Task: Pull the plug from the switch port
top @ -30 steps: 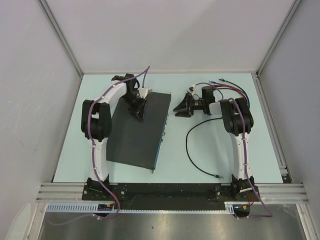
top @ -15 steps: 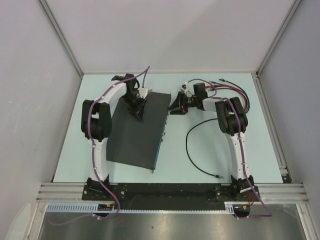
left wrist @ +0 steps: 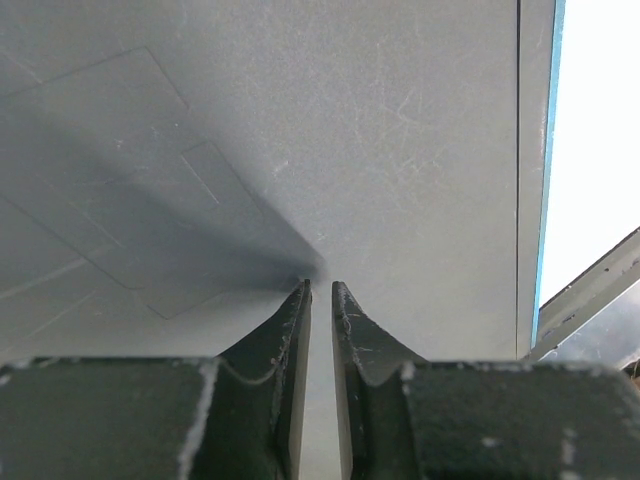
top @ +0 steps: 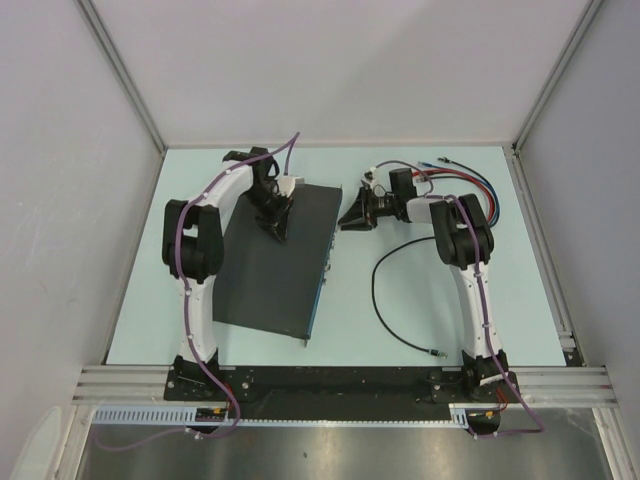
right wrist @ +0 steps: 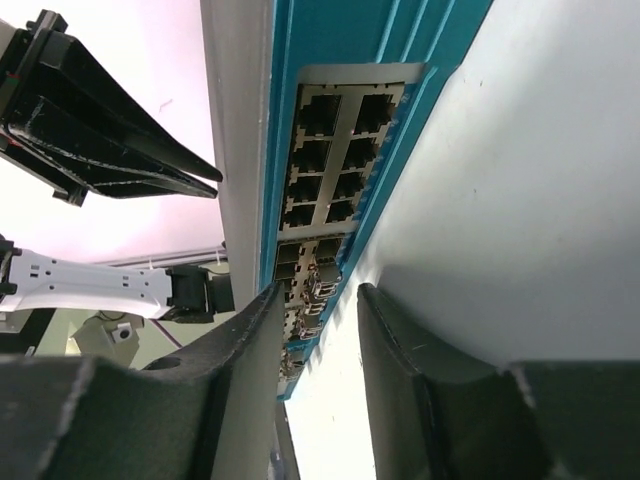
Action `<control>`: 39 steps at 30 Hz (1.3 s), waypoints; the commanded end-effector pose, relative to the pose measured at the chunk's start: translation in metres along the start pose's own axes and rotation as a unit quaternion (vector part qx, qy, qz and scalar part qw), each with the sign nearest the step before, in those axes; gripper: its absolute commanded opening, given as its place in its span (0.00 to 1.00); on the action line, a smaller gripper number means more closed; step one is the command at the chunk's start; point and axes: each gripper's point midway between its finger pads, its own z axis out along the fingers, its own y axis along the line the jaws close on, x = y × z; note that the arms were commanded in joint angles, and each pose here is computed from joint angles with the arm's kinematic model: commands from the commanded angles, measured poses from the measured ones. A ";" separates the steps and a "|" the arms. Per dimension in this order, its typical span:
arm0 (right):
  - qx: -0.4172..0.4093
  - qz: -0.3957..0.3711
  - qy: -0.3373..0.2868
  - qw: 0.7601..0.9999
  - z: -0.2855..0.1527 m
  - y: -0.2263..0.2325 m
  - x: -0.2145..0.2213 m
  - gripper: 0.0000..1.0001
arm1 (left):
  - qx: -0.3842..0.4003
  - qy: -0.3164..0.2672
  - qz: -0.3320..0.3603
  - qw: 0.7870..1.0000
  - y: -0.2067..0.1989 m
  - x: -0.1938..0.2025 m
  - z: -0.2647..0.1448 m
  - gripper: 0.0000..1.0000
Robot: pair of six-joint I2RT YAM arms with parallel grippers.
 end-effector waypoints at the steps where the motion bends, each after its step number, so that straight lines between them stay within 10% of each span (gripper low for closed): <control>1: 0.034 0.034 0.016 0.999 0.015 -0.042 0.022 0.40 | -0.008 -0.019 0.014 1.000 0.000 -0.010 -0.012 0.20; 19: 0.004 0.034 0.043 0.998 0.033 -0.041 0.030 0.27 | -0.013 -0.016 0.014 1.000 0.003 -0.010 -0.010 0.22; 39: 0.057 0.041 0.070 0.995 0.041 -0.058 0.052 0.35 | -0.018 -0.013 0.017 1.000 0.003 -0.012 -0.008 0.23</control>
